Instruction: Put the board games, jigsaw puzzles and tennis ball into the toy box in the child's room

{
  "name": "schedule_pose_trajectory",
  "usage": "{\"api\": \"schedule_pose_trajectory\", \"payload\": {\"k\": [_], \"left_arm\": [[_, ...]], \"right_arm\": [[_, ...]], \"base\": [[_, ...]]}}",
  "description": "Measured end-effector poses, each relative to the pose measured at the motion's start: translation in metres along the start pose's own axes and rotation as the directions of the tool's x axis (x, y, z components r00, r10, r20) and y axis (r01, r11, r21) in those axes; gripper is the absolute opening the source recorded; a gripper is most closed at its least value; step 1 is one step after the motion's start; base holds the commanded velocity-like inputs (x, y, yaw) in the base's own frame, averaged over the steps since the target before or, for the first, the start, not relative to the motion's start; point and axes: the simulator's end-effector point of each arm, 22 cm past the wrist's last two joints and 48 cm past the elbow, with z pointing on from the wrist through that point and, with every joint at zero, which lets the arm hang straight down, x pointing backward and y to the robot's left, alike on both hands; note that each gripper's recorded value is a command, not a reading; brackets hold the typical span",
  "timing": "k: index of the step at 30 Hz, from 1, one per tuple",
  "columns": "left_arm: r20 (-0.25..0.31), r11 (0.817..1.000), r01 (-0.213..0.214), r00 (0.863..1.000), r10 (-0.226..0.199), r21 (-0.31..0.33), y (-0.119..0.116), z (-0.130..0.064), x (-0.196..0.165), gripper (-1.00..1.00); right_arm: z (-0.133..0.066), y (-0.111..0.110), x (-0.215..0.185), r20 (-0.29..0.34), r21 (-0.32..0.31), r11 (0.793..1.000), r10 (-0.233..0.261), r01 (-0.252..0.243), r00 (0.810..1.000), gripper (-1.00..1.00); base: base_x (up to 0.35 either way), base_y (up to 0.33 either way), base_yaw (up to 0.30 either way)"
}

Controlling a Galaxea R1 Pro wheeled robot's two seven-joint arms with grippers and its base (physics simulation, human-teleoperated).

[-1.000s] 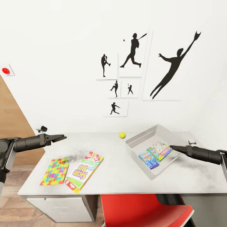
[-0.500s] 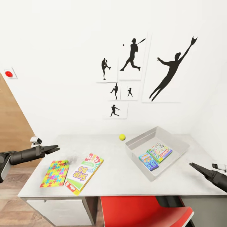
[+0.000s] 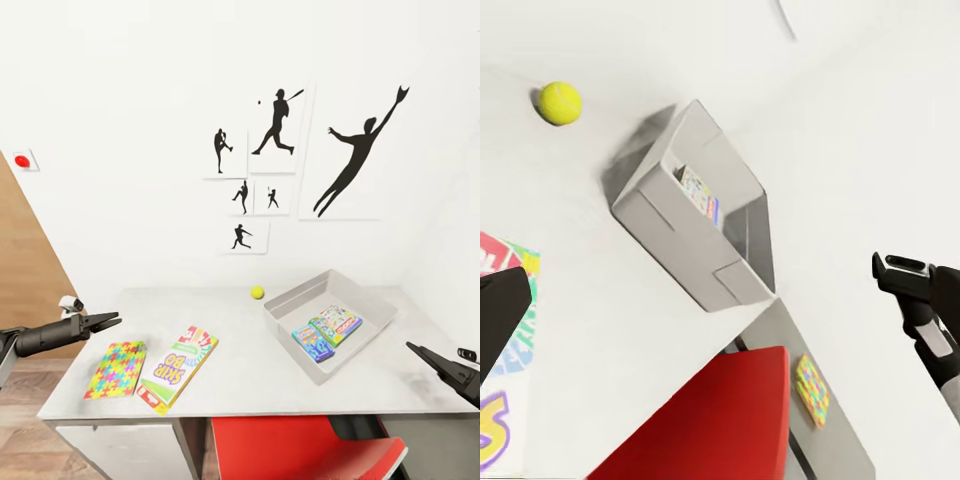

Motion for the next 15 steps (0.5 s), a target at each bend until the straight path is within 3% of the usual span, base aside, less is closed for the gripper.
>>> {"api": "schedule_pose_trajectory", "payload": {"k": [5,15], "left_arm": [[0.000,1.000,0.001,1.000,-0.001,0.003,-0.0007,0.0015,0.0005,1.00],[0.003,1.000,-0.008,1.000,0.008,0.009,-0.0059,0.0017,-0.0012,1.00]], "right_arm": [[0.0035,0.0024,0.0036,0.013,-0.009,1.000,0.000,0.001,1.000,1.00],[0.0052,-0.0025,0.0028,0.048,0.027,0.999,-0.037,0.036,0.998,1.00]], "base": [[-0.104,0.000,0.032],[-0.037,0.001,0.182]]}}
